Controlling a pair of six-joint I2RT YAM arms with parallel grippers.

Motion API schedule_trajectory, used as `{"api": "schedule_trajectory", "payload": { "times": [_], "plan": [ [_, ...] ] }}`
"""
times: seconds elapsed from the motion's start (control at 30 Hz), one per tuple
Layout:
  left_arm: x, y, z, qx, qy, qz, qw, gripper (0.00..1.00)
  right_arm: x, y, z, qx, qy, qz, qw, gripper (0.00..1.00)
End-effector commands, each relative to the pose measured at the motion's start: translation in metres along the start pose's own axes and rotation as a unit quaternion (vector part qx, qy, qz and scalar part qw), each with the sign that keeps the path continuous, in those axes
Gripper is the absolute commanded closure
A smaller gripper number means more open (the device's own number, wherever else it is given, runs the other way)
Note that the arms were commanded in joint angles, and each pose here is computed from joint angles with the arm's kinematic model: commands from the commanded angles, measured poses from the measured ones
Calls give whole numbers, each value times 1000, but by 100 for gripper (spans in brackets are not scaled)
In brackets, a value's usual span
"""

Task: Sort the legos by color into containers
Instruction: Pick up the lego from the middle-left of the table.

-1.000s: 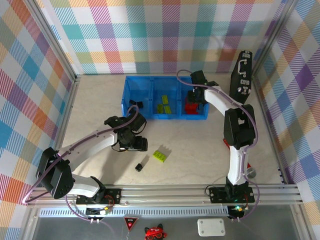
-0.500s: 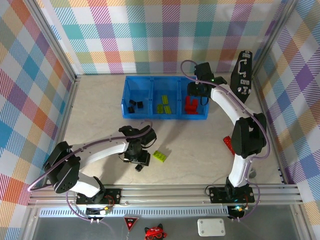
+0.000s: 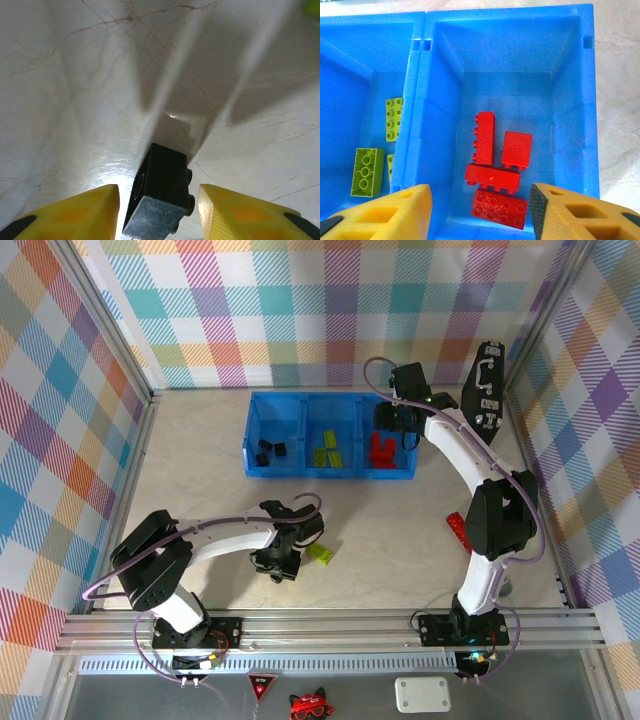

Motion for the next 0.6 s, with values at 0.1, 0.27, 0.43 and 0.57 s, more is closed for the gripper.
{"api": "schedule_trajectory", "payload": {
  "times": [0.1,0.27,0.43,0.57],
  "plan": [
    [5,1,-4,0,2,10,1000,63,-25,8,7,3,-19,19,1000,44],
    [4,-1,-4,-3,0,5,1000,67,-26,8,6,3,-19,19,1000,45],
    [1,-1,-3,-4,-4,5,1000,70,-28,8,5,1,-22,21,1000,45],
    [0,-2,-2,-4,-5,5,1000,71,-31,7,5,1,-25,20,999,45]
  ]
}}
Point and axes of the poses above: each hand's point on the last joint's axis, 136 mm out from that joint toward the fingers, its own x axis out along the fingers, its own y axis along the line the jaws close on, z = x × y, the point moved 5 cm from there along -x, back along the fingers, and after that the axes turned 2 degrees about x, right-handed, at the moved point
